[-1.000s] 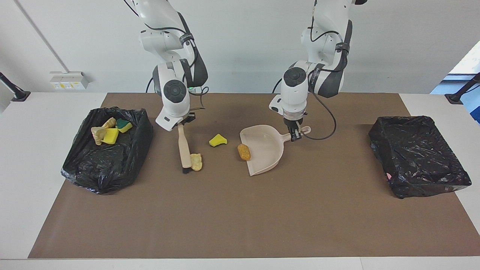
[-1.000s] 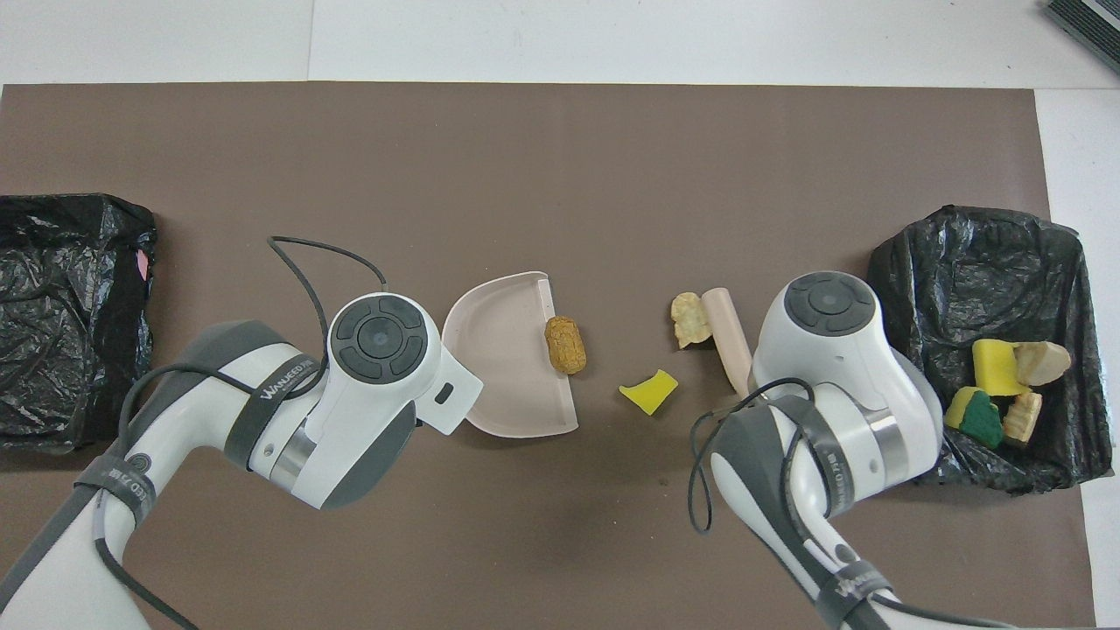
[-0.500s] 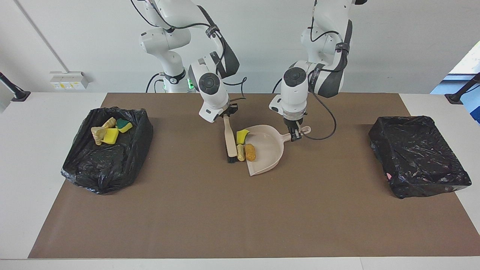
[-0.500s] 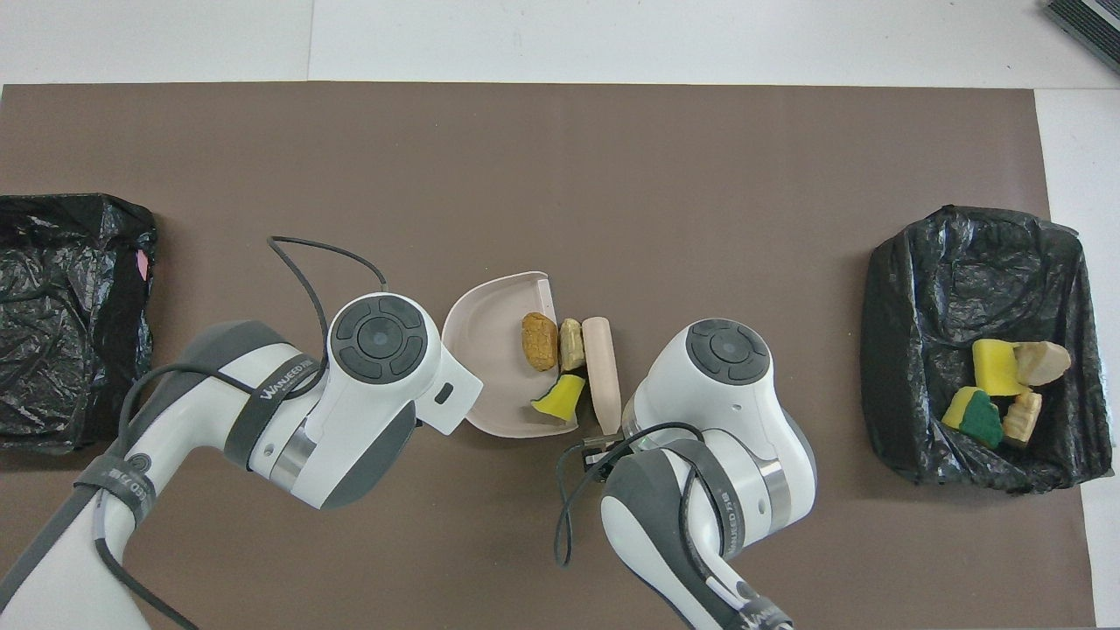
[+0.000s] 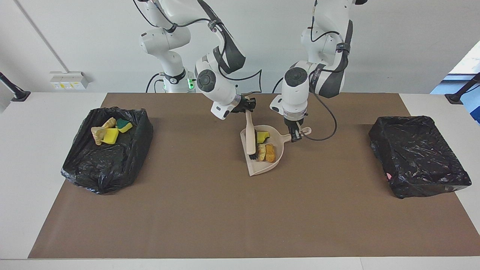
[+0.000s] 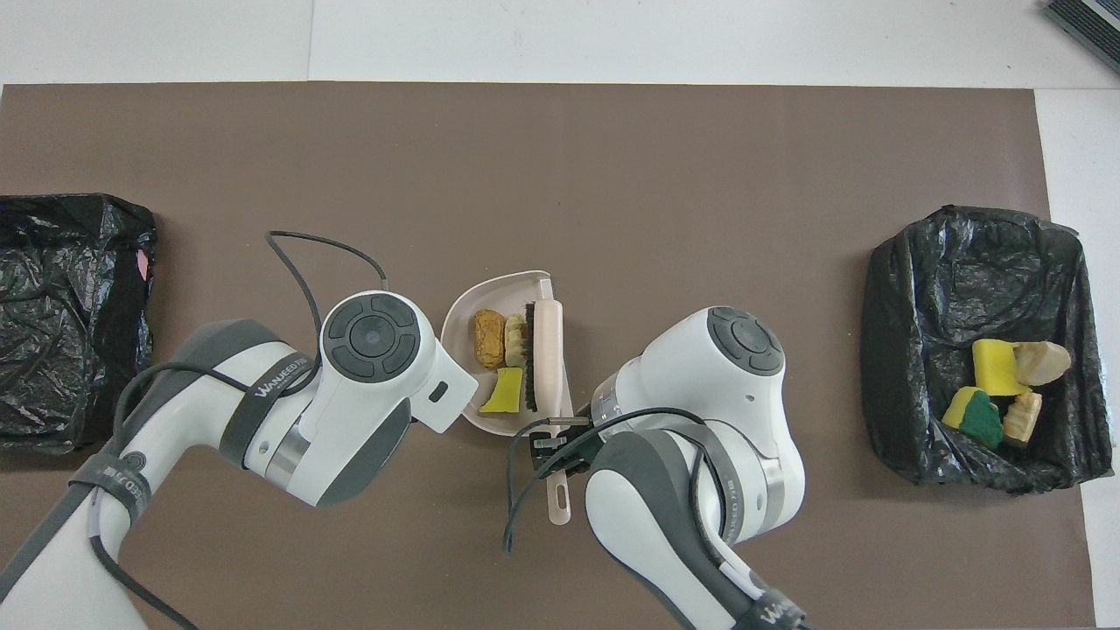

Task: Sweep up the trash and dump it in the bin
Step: 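Sweep the crusts and yellow sponge into the dustpan with the right gripper, then push the last crusts into the dustpan with the brush in the right gripper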

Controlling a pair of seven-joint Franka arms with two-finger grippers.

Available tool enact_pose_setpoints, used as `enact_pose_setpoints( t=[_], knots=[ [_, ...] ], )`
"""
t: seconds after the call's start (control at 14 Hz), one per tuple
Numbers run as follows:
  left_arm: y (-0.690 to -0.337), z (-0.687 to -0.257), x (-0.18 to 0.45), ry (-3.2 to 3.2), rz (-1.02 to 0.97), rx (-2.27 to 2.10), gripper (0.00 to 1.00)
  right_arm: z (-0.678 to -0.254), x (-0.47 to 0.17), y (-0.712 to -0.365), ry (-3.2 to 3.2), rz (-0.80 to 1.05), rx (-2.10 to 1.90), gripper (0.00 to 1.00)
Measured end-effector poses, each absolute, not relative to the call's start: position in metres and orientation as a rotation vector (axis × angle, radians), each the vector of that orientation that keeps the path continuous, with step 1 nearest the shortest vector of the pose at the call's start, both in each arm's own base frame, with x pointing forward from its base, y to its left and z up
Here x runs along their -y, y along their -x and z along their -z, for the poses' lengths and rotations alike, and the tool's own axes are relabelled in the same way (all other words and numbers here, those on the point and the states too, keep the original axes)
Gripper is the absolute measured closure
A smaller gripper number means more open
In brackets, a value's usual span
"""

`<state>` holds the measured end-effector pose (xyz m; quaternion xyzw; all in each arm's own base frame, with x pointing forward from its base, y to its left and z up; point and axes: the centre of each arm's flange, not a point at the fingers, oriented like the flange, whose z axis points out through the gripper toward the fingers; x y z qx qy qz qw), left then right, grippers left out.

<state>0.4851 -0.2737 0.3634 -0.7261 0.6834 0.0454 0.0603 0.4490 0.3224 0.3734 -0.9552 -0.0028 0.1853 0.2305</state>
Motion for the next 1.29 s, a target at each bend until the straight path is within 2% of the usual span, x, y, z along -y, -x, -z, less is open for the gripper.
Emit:
enact_pose_setpoints(
  t=[0.29, 0.5, 0.64, 0.79, 1.0, 1.29],
  knots=[
    [-0.499, -0.363, 0.254, 2.156, -0.097, -2.113, 0.68, -0.409, -0.295, -0.448, 2.747, -0.522, 0.045, 0.74],
    [-0.51, -0.365, 0.234, 2.15, -0.09, -2.124, 0.68, -0.441, -0.292, -0.422, 2.902, -0.536, 0.022, 0.74],
    [-0.513, -0.366, 0.227, 2.134, -0.091, -2.142, 0.68, -0.446, -0.302, -0.401, 2.942, -0.545, 0.04, 0.74],
    [-0.511, -0.365, 0.229, 2.124, -0.093, -2.153, 0.68, -0.427, -0.288, -0.398, 3.031, -0.529, 0.09, 0.74],
    [-0.51, -0.364, 0.23, 2.123, -0.098, -2.157, 0.68, -0.38, -0.241, -0.431, 3.134, -0.51, 0.157, 0.74],
    [-0.509, -0.36, 0.229, 2.13, -0.107, -2.154, 0.68, -0.339, -0.254, -0.439, 3.027, -0.575, 0.227, 0.74]
  ],
)
